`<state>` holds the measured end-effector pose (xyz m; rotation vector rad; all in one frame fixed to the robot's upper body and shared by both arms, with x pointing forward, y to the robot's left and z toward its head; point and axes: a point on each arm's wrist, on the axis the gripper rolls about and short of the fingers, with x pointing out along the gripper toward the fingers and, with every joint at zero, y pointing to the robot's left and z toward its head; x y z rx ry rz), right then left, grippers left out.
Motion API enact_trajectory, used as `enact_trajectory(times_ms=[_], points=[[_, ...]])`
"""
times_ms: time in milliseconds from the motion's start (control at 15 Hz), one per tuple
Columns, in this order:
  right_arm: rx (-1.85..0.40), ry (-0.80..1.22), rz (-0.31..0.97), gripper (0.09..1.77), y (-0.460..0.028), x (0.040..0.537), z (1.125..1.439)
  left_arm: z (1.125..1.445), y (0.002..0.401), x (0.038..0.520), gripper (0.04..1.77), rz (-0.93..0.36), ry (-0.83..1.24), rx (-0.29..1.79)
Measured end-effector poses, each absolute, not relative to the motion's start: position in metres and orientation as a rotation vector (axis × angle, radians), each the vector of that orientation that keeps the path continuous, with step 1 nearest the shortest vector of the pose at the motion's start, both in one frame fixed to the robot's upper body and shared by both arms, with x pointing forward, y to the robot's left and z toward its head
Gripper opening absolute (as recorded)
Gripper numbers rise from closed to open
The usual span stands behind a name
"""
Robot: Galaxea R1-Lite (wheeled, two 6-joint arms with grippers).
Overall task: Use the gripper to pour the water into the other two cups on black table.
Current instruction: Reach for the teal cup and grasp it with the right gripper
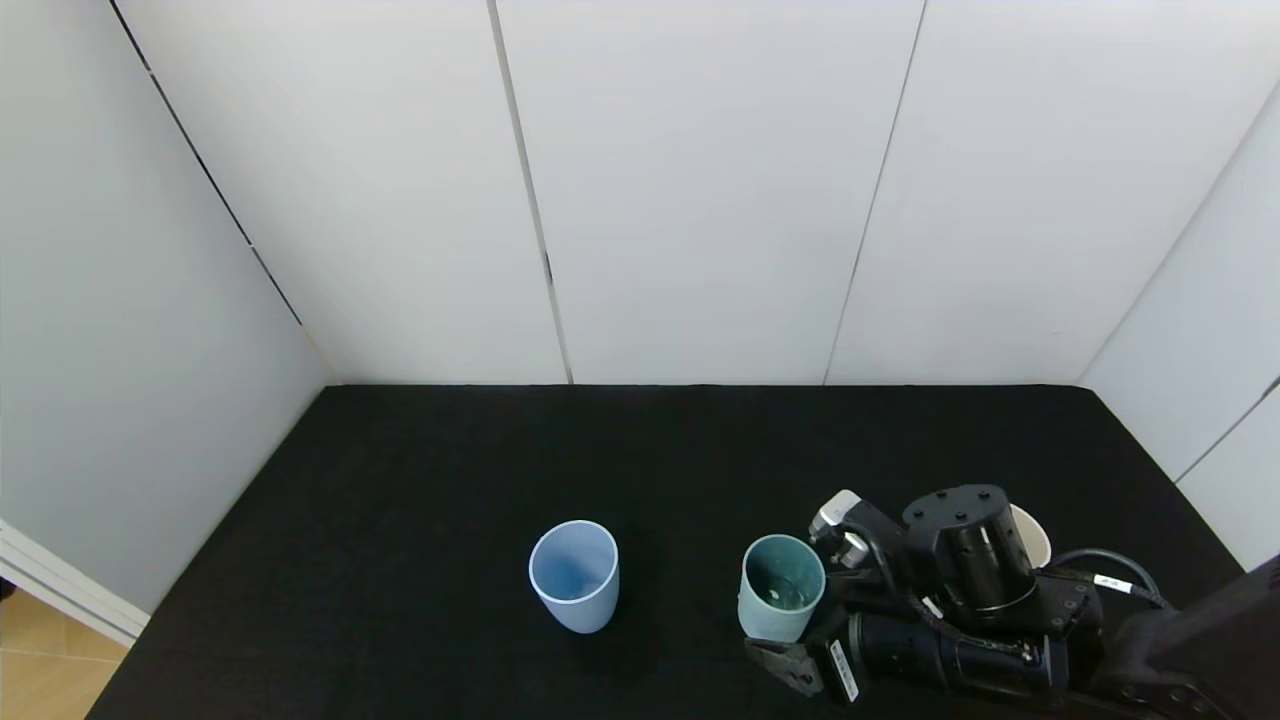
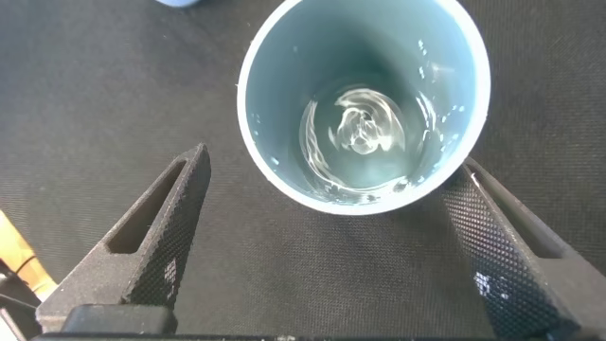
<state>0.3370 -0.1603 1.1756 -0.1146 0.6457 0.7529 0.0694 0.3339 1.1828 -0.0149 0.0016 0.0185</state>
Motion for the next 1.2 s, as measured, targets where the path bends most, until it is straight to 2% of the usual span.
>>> enact_trajectory(times_ms=[533,1067,1200], points=[[-0.104,0.555,0.683,1.71,-0.160,0.353,1.162,1.183,0.334,0.069,1.72,0.019,0.001,-0.015],[-0.089,0.502,0.712,1.71,-0.156,0.343,1.154,1.183,0.334,0.069,1.72,0.019,0.001,-0.015],[-0.090,0.505,0.713,1.42,-0.156,0.342,1.154,1.183,0.334,0.069,1.72,0.018,0.001,-0.015]])
